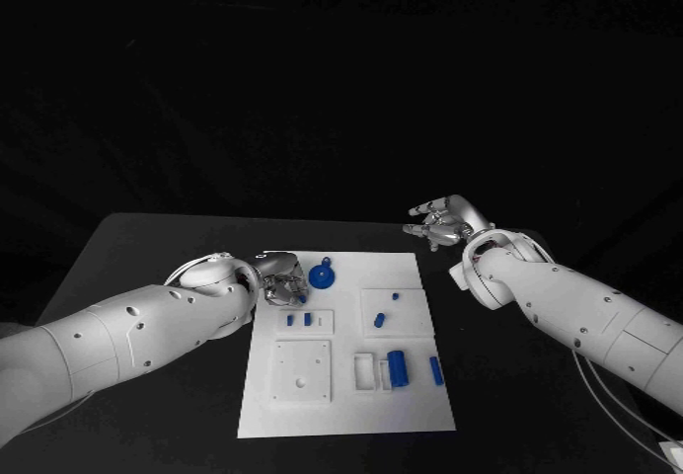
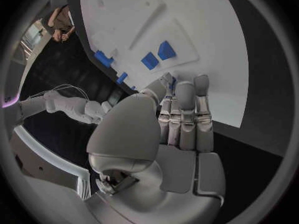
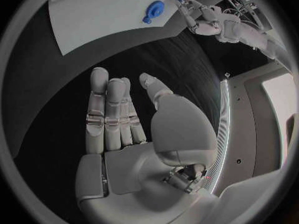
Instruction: Assemble the parts on the task board
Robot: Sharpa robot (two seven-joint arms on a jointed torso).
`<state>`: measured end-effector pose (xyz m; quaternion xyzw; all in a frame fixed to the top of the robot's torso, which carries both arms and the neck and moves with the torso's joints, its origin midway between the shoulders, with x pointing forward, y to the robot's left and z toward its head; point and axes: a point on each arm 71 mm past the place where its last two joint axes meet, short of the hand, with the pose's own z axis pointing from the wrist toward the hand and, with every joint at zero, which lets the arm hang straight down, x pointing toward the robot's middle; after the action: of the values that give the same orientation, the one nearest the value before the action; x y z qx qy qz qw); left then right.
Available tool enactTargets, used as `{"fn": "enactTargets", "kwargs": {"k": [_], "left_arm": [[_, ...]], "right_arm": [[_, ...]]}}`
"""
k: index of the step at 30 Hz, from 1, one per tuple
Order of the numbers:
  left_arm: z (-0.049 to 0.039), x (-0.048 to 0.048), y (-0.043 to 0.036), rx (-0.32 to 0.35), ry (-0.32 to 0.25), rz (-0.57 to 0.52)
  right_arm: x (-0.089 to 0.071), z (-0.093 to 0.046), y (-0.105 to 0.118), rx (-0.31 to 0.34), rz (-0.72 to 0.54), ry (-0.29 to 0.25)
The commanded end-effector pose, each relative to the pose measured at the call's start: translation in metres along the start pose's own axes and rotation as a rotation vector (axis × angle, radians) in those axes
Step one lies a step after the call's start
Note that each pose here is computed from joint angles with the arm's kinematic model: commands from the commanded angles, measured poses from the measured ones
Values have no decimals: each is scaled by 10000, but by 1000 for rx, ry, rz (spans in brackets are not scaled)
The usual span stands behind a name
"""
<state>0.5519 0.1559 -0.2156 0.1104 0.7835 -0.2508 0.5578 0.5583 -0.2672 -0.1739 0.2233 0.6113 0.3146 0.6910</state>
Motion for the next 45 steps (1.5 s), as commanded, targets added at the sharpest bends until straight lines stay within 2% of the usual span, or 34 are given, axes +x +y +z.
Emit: {"fn": "enactTargets", "kwargs": {"k": [1,11,26,36,45], "left_arm": [[8,44,-33,18,15,13],[18,73,-81,31,11,23],[-8,75,4,0,19,26],[-27,33,14,15,-40,15],[-55,-4,93,-1,-76,9]], "right_arm": [[11,-1,9,-7,2,12],[13,-1,9,-7,2,12],[5,-3,-5,-4,-1,18],[14,-5,-4,-6,-4,25],[72,-23,-4,-10,-25,94]]}}
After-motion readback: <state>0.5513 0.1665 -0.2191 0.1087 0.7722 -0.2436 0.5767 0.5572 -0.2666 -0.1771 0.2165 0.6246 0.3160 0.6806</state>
